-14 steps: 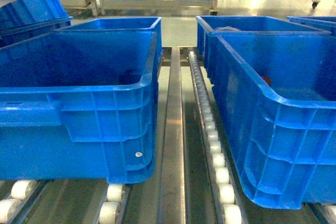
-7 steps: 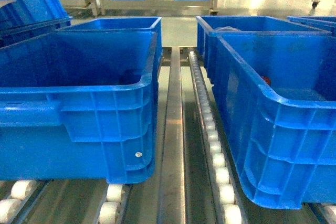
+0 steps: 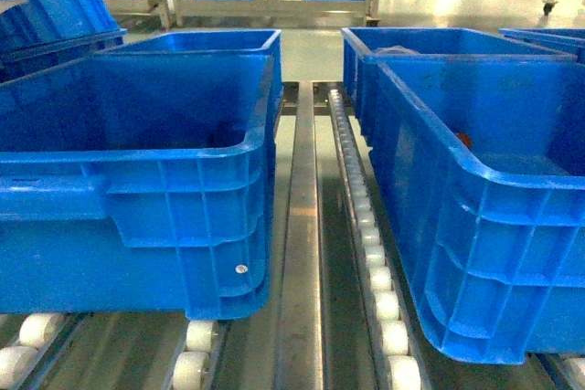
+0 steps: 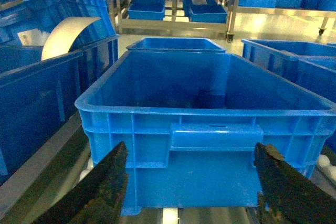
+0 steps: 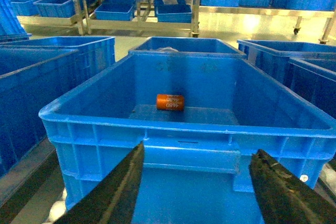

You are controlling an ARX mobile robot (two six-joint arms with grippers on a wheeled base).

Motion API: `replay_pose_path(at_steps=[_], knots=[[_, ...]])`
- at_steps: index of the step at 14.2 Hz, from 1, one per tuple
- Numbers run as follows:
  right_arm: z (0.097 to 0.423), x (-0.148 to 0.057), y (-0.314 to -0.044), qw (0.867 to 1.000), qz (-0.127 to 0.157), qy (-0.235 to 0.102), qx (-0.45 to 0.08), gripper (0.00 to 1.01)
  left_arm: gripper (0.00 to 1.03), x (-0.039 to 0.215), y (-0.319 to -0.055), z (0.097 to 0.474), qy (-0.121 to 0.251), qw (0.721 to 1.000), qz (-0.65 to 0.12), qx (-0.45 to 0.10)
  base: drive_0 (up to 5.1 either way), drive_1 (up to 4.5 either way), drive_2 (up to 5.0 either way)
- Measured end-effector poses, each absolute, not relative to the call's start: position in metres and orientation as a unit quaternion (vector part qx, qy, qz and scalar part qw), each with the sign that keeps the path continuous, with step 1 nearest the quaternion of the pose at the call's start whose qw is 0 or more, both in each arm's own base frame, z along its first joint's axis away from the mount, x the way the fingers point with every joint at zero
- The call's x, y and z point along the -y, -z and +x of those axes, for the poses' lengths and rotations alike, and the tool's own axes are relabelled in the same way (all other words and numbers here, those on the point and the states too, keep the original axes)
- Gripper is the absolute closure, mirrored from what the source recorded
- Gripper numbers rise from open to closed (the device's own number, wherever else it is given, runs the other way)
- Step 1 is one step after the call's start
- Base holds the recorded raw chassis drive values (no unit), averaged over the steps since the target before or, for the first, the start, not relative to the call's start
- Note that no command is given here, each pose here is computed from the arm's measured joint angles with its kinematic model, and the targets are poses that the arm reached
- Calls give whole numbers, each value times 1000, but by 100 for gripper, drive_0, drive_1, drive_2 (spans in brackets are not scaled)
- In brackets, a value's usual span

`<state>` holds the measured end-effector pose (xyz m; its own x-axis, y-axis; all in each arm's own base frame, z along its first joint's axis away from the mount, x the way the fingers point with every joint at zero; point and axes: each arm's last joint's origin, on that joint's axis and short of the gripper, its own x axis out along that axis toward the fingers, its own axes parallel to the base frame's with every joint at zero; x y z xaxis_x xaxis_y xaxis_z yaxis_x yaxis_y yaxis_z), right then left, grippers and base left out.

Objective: Sort blue parts and orange caps into right shelf containers

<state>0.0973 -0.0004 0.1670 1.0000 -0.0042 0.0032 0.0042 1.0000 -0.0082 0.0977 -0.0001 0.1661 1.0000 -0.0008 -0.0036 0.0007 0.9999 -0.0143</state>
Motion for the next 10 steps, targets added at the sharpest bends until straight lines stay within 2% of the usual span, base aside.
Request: replay_pose_path(at_steps=[3, 4, 10], knots=[[97, 0, -167, 1000, -4, 2, 2, 5, 3, 0, -166, 98, 0, 1000, -7, -2, 0, 0, 0], [97, 0, -167, 1000, -4, 2, 2, 3, 6, 0, -166, 98, 0, 1000, -7, -2, 0, 0, 0], [97, 0, -167, 1000, -4, 2, 2, 3, 5, 0, -166, 98, 0, 1000, -7, -2, 0, 0, 0]])
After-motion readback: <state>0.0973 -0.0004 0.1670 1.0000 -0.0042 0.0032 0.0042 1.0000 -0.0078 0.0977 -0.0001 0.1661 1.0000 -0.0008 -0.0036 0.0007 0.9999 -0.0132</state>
